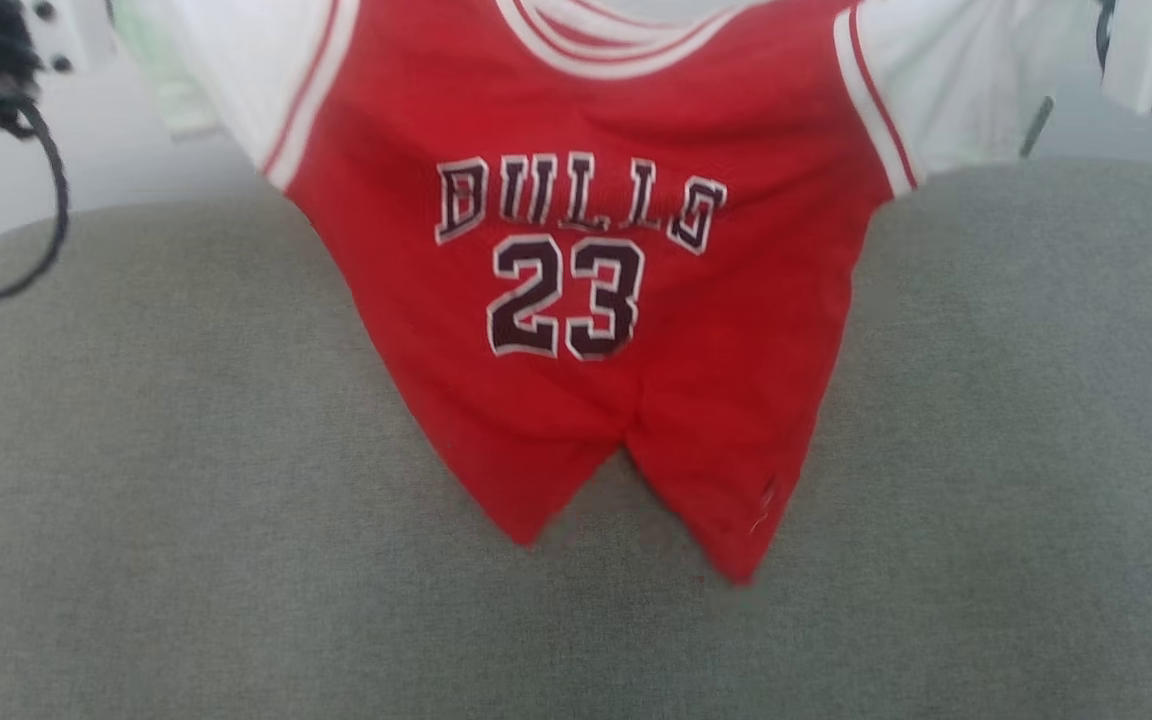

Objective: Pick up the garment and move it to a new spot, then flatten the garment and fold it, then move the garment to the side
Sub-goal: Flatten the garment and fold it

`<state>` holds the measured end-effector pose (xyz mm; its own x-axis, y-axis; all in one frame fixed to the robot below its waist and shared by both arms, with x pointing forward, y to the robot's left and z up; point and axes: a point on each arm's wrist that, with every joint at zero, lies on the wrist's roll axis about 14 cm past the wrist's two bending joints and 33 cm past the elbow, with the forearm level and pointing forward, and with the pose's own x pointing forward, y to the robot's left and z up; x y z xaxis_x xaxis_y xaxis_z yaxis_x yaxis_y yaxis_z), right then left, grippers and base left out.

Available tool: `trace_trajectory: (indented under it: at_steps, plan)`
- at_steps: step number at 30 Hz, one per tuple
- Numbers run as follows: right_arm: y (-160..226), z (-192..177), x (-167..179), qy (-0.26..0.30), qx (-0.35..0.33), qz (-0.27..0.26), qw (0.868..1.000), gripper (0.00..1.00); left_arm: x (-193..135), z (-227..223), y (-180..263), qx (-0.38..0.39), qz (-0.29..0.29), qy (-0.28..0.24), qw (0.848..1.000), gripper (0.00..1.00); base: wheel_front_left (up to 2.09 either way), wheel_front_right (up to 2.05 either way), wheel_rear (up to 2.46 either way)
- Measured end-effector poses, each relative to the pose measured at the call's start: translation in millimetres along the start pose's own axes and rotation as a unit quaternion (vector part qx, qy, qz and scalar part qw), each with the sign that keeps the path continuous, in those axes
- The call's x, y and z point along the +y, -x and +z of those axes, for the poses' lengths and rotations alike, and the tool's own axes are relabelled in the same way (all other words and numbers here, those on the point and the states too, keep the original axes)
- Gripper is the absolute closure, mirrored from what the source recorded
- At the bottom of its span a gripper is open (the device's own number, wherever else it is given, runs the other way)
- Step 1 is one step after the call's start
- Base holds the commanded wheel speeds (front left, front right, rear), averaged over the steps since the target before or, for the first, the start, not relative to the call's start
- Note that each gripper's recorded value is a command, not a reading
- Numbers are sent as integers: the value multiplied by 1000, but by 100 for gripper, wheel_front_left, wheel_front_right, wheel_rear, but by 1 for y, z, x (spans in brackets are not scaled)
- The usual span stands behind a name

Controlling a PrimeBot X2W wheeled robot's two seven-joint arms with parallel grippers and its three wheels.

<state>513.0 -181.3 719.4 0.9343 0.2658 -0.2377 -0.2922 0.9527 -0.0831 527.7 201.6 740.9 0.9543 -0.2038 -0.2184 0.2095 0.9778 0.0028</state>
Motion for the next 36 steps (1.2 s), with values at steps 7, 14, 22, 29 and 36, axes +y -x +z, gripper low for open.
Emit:
trace_trajectory:
  at_steps: [7, 14, 22, 29, 36]
  plan:
    - [8, 40, 6, 17, -54, 8, 998, 100, -1, 36, 20, -49, -1, -4, 999, 100, 0, 0, 0]
    - [15, 66, 6, 37, -92, 6, 995, 100, 1, 54, 34, -72, 1, -6, 997, 100, 0, 0, 0]
    - [-13, 69, -10, 41, -120, -13, 992, 100, 7, 55, 12, -103, 10, -9, 995, 100, 0, 0, 0]
    - [-62, 74, -23, 72, -165, -39, 983, 100, 6, 70, -36, -177, 12, -27, 984, 100, 0, 0, 0]
    - [-89, 107, -47, 137, -274, -77, 949, 100, -1, 107, -68, -284, 6, -62, 957, 100, 0, 0, 0]
